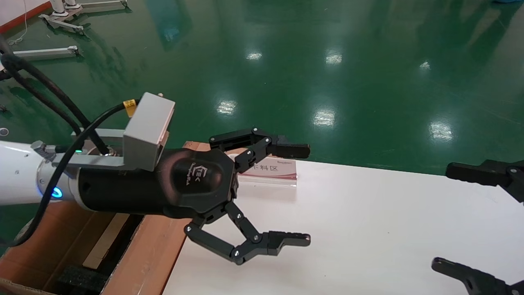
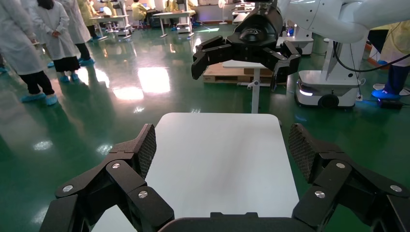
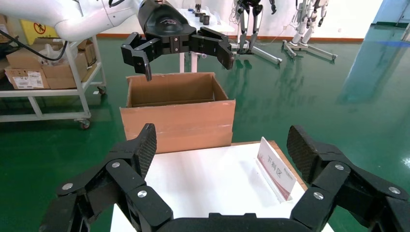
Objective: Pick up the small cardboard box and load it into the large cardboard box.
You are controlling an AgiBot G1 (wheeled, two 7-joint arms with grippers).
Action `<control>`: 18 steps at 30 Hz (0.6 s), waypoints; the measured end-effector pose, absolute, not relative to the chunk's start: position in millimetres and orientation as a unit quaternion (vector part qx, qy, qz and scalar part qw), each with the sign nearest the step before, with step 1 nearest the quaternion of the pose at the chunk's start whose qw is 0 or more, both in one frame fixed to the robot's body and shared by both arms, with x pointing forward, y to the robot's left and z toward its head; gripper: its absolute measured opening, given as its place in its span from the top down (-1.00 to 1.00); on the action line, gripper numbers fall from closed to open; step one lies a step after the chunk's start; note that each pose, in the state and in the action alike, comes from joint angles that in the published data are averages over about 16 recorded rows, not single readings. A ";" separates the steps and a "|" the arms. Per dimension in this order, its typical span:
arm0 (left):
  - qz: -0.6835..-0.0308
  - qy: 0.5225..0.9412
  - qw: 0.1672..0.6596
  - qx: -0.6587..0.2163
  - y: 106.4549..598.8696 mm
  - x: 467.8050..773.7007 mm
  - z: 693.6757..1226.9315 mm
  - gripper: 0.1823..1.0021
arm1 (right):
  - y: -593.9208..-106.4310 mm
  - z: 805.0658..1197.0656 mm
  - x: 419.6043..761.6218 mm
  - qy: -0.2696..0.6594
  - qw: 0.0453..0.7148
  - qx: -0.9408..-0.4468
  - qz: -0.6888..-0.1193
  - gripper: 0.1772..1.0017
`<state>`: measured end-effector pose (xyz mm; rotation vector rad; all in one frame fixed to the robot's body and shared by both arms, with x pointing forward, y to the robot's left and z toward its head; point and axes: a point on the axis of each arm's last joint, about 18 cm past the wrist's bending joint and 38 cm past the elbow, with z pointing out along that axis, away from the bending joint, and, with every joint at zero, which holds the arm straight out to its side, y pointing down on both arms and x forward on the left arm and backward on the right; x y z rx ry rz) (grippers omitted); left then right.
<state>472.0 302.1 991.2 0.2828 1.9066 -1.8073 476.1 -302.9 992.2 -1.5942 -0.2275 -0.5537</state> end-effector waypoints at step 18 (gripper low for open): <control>-0.659 0.704 0.244 0.102 300.1 475.0 992.0 -1.00 | -302.9 992.2 476.0 -0.101 0.659 -0.704 -0.245 -1.00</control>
